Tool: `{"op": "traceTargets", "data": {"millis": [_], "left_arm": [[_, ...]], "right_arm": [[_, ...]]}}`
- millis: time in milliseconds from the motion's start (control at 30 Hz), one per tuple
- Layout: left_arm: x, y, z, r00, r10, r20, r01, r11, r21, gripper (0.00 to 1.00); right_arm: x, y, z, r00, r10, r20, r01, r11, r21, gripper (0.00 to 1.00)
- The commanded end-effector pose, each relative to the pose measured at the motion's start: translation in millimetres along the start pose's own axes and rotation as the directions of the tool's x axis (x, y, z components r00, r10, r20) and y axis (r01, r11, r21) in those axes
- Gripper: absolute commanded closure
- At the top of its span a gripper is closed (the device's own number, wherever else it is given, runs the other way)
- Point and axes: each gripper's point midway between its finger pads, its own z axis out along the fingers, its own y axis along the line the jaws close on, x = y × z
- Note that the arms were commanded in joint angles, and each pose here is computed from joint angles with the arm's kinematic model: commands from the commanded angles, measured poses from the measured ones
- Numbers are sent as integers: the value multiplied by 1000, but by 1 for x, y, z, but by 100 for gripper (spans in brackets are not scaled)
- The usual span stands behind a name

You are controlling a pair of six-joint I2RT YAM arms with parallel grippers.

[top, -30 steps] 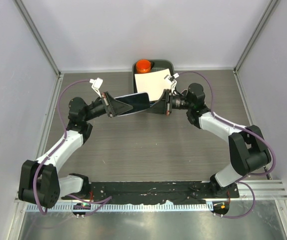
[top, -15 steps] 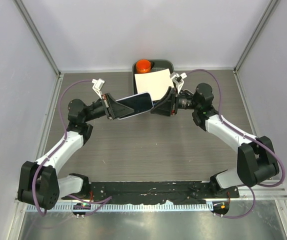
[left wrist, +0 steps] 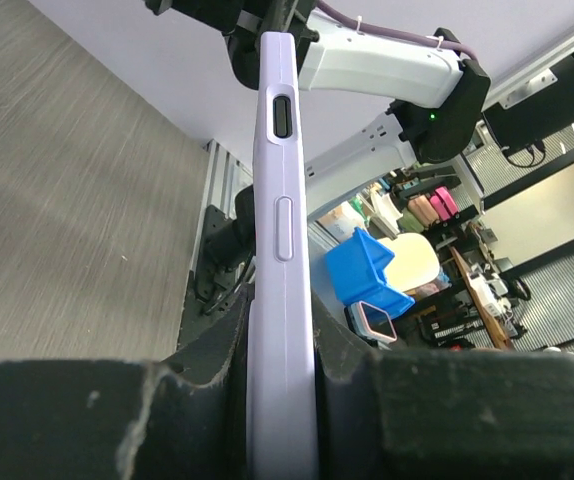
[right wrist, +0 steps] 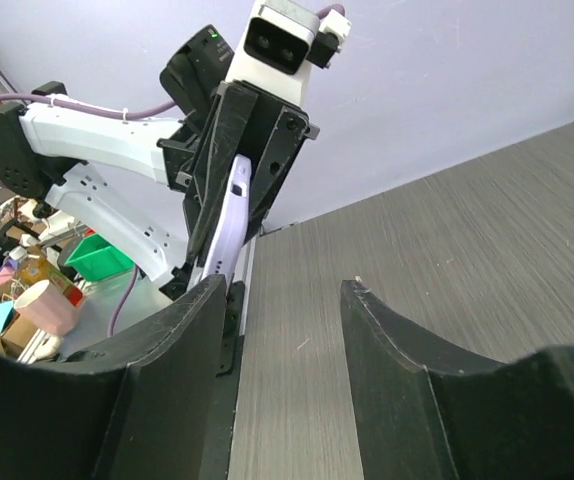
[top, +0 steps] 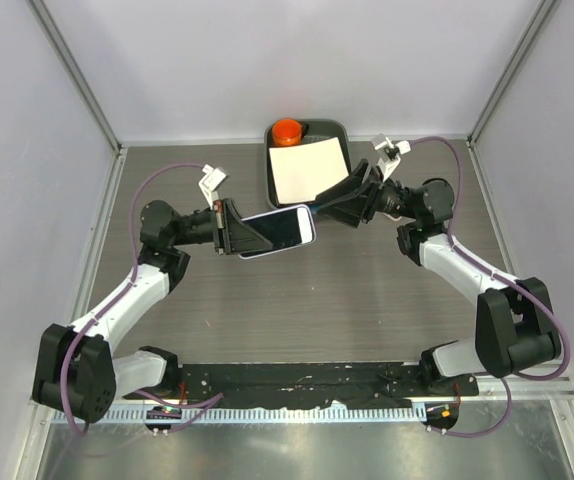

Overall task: Take the phone out of the phone case
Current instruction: Remove the phone case from the phone.

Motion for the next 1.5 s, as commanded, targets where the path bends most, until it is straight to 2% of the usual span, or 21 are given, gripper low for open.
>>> {"op": "traceTargets", "data": {"millis": [0,233,333,567,1267,1467], "left_arm": [[-5,-13,-3,996,88,12,-88,996,18,100],[-4,-2,-3,997,81,17,-80,997,-14,100],[-3,-1,-3,997,76,16,-76,997,-16,100],[-4,2,-4,997,73,20,-73,997,-25,100],[-5,4,-5,997,74,27,-73,997,-38,100],[-5,5,-5,997,71,27,-70,997,-41,100]], "right_arm": [[-26,15,2,993,-77,92,78,997,-5,44],[-40,-3,-1,974,-38,224,10,992,125,44],[-37,-5,2,971,-37,237,1,989,151,44],[-27,-9,15,976,-57,211,20,984,177,44],[-12,8,28,982,-76,171,58,993,106,44],[-10,7,29,984,-71,164,55,993,101,54]]}}
